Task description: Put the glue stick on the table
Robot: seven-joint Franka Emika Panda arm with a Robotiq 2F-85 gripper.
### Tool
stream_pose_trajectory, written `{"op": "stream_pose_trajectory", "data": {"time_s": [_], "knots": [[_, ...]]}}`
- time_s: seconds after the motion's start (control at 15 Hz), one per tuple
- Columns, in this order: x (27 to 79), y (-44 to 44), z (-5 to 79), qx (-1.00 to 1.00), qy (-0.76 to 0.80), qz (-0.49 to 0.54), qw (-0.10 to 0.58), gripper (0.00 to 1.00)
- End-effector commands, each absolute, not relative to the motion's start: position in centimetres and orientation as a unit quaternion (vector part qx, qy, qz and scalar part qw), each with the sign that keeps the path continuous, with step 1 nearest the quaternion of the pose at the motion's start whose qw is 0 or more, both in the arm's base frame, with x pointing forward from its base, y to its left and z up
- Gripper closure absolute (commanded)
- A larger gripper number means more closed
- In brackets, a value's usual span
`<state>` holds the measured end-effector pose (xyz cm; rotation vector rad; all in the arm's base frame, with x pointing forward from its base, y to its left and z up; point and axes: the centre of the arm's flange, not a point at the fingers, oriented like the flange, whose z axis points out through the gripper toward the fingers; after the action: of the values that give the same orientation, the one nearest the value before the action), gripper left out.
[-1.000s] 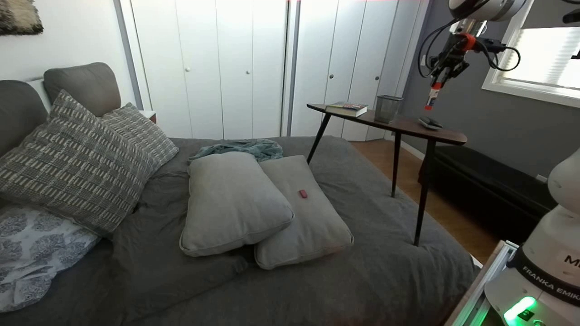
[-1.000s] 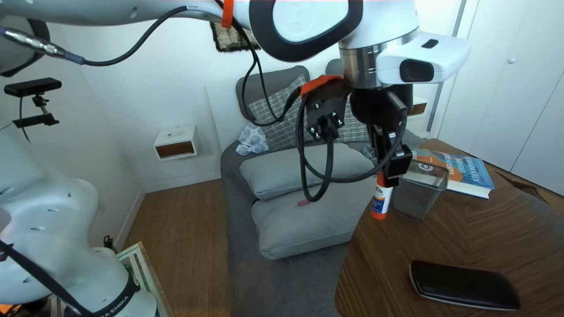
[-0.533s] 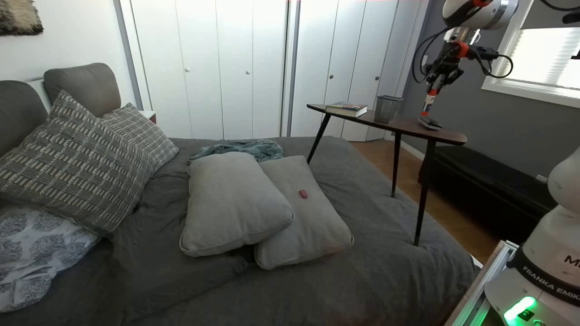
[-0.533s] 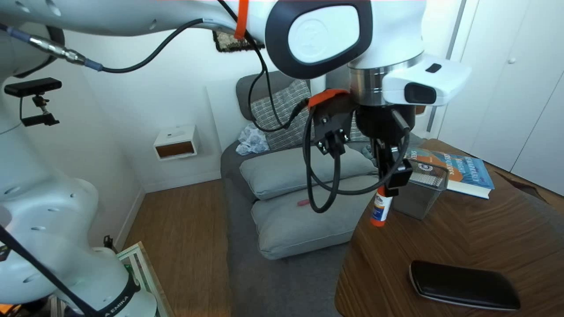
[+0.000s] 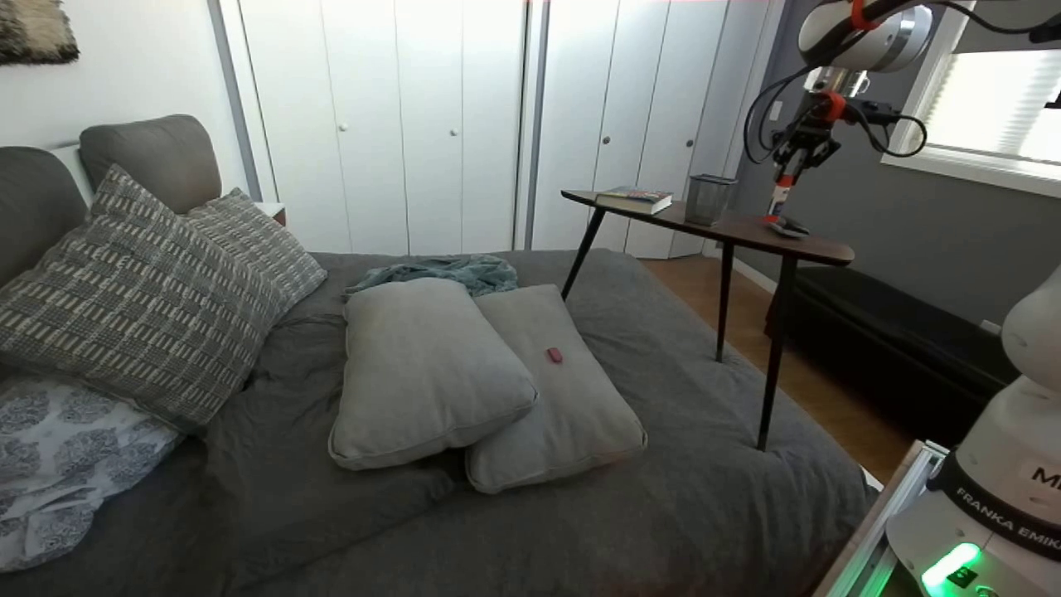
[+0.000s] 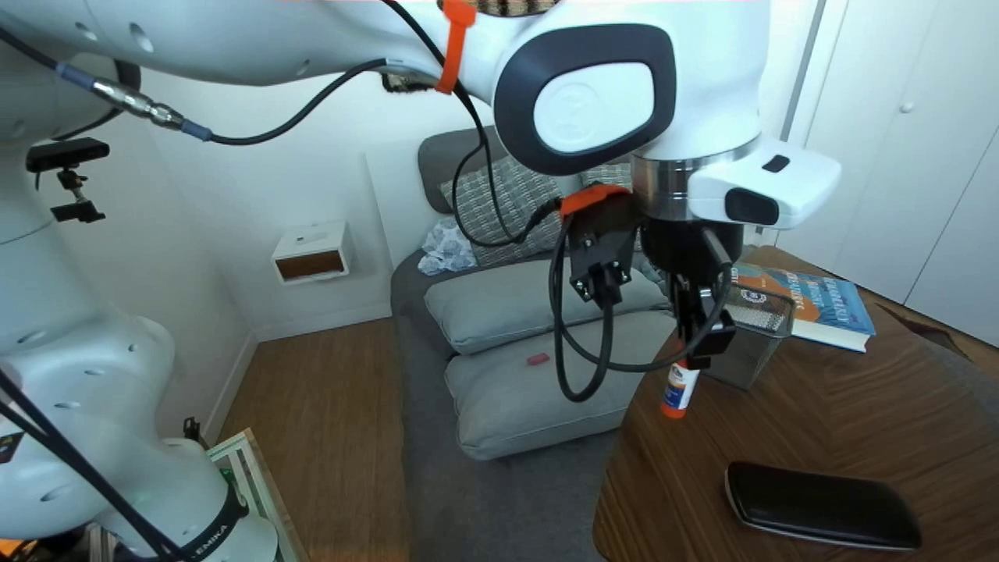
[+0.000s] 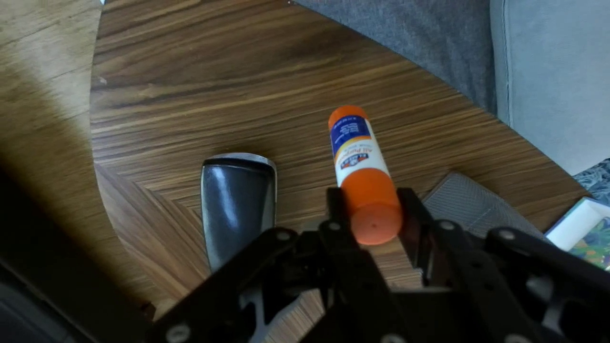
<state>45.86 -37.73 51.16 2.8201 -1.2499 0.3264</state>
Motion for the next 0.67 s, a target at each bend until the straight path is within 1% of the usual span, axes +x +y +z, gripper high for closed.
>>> {"op": "stream_pose_trajectory", "data": {"time_s": [0.0,0.6], "knots": [[45.0,-38.0,50.0,0.900,-0.422,0.109,0.008,0.92],[44.3,-38.0,48.1,0.895,-0.435,0.100,0.010,0.92]]}}
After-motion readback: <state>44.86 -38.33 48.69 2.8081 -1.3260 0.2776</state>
